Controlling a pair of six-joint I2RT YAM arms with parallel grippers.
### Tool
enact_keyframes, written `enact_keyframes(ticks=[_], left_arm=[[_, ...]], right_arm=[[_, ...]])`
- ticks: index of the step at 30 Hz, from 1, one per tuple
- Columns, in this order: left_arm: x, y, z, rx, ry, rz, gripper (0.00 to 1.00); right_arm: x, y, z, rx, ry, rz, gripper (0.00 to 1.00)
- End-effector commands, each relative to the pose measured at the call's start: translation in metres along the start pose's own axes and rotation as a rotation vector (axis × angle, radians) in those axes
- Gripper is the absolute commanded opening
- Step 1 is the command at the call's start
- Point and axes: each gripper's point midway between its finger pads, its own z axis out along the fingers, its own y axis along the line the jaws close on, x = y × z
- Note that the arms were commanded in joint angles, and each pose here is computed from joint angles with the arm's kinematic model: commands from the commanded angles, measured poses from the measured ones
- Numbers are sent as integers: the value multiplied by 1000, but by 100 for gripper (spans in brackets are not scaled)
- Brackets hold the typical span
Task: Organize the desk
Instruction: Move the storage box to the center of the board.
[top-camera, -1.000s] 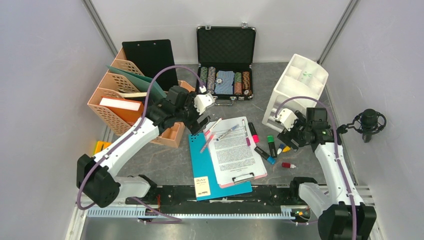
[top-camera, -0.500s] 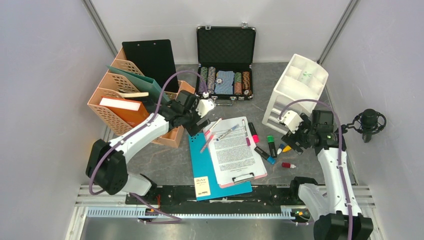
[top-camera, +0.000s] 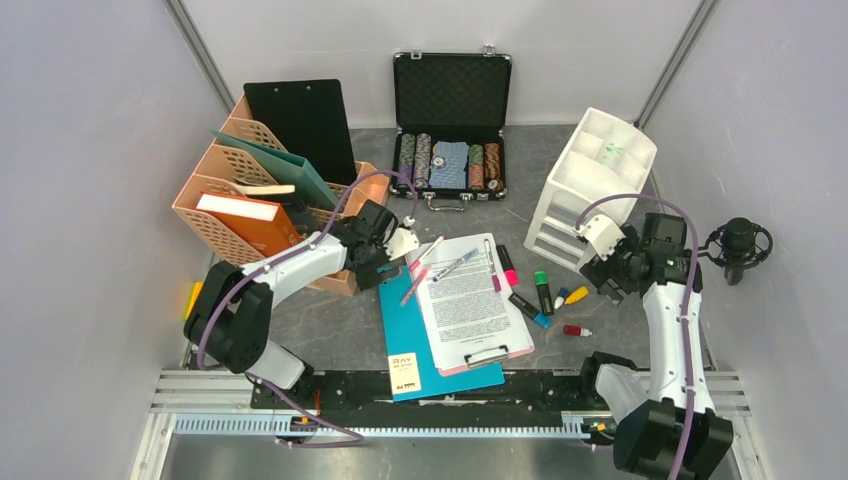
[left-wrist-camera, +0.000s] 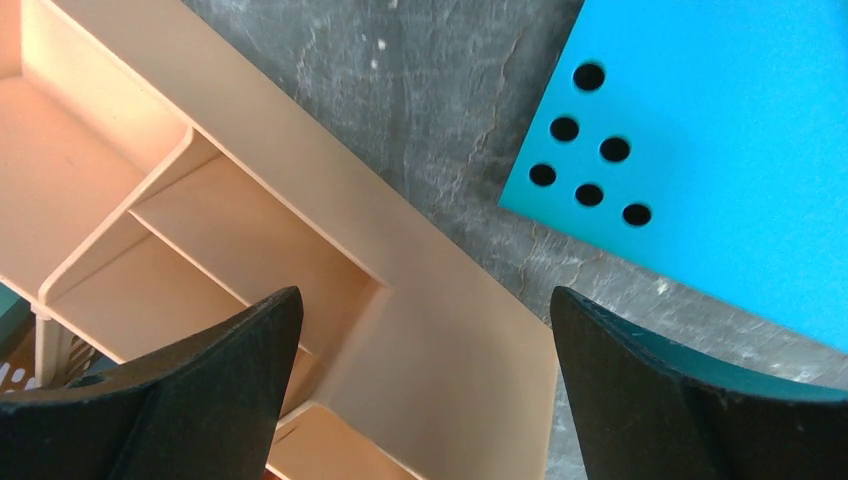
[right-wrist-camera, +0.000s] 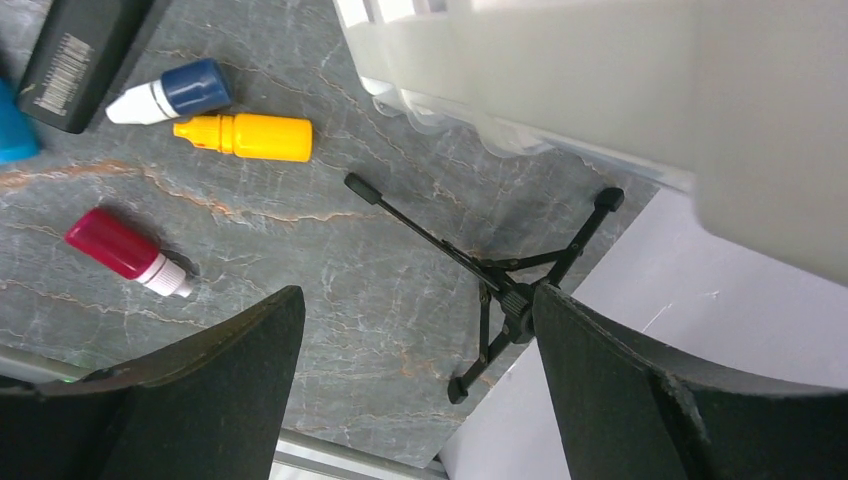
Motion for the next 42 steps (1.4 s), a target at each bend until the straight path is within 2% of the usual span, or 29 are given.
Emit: enact_keyframes(ticks=[1, 5, 9, 19, 26, 31, 34, 39, 42], left_arm=[[48, 23, -8, -58, 126, 34, 100], [69, 36, -12, -72, 146, 7, 100], [63, 39, -20, -71, 83, -24, 100], [-2, 38, -54, 17, -191, -172, 100], [-58, 43, -81, 71, -364, -217, 100], [-90, 49, -99, 114, -456, -269, 100], [-96, 50, -100, 114, -469, -277, 100], [-93, 49, -100, 103, -461, -284, 100], [-89, 49, -103, 87, -467, -286, 100]], right_arm=[[-4, -23, -6, 52, -3, -44, 90], [-12, -32, 0, 70, -34, -22, 90], [-30, -35, 13, 81, -143, 0, 88], [-87, -17, 22, -9, -486, 35, 81], [-125, 23, 22, -164, -663, -2, 82], [-149, 50, 5, -260, -776, -73, 85], [-154, 44, -7, -220, -791, -74, 85], [-155, -1, -36, 3, -715, -8, 87], [-161, -18, -60, 56, -702, 27, 88]])
